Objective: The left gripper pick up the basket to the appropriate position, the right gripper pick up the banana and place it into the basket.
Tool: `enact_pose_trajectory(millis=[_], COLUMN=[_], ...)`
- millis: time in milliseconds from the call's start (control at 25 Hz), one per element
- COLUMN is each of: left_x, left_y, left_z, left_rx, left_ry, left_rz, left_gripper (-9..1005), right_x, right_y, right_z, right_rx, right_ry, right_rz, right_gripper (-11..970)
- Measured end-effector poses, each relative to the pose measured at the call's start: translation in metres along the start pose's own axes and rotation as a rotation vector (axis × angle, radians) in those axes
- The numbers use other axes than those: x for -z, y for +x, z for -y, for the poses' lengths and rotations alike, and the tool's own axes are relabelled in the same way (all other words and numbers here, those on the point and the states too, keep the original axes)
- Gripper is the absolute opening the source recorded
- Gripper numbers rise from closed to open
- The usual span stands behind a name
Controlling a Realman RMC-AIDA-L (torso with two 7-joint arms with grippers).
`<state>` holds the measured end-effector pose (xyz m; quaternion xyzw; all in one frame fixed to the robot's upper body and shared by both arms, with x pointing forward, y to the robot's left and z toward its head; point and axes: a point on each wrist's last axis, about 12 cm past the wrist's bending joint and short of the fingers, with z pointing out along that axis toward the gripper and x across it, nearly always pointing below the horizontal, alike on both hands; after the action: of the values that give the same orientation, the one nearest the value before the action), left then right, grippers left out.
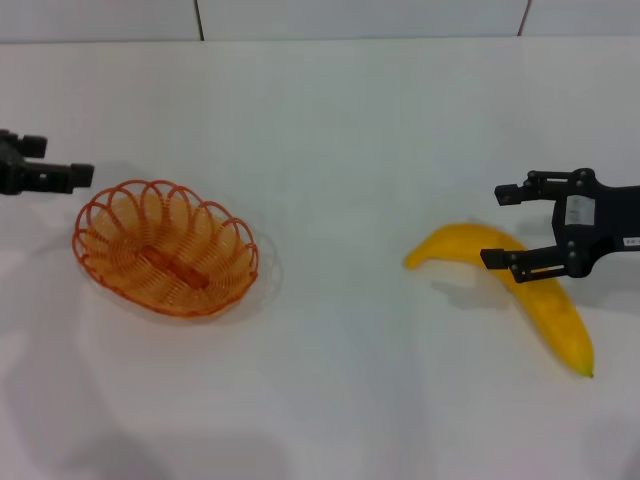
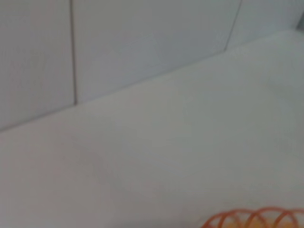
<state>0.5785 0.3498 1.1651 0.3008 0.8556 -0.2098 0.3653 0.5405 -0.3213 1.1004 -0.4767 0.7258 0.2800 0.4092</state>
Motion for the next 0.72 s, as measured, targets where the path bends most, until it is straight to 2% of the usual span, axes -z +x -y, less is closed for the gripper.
enact_pose_trajectory(millis=[160, 400, 720], left_x=[-0.002, -0.011, -0.038], left_y=[0.003, 0.005, 0.000], left_z=[-0.004, -0.009, -0.001], left_rx=[0.004, 0.000, -0.039], left_ry=[-0.035, -0.101, -0.107], left_rz=[-0.078, -0.118, -0.131], left_gripper=[880, 879, 877], right_x=[-0.001, -0.001, -0.002], right_y=[-0.001, -0.001, -0.001], right_z=[0.000, 0.000, 0.000], right_rx=[-0.007, -0.006, -0.007], right_ry=[-0.001, -0.004, -0.006], right_rz=[0.001, 0.001, 0.000], right_gripper=[861, 859, 857])
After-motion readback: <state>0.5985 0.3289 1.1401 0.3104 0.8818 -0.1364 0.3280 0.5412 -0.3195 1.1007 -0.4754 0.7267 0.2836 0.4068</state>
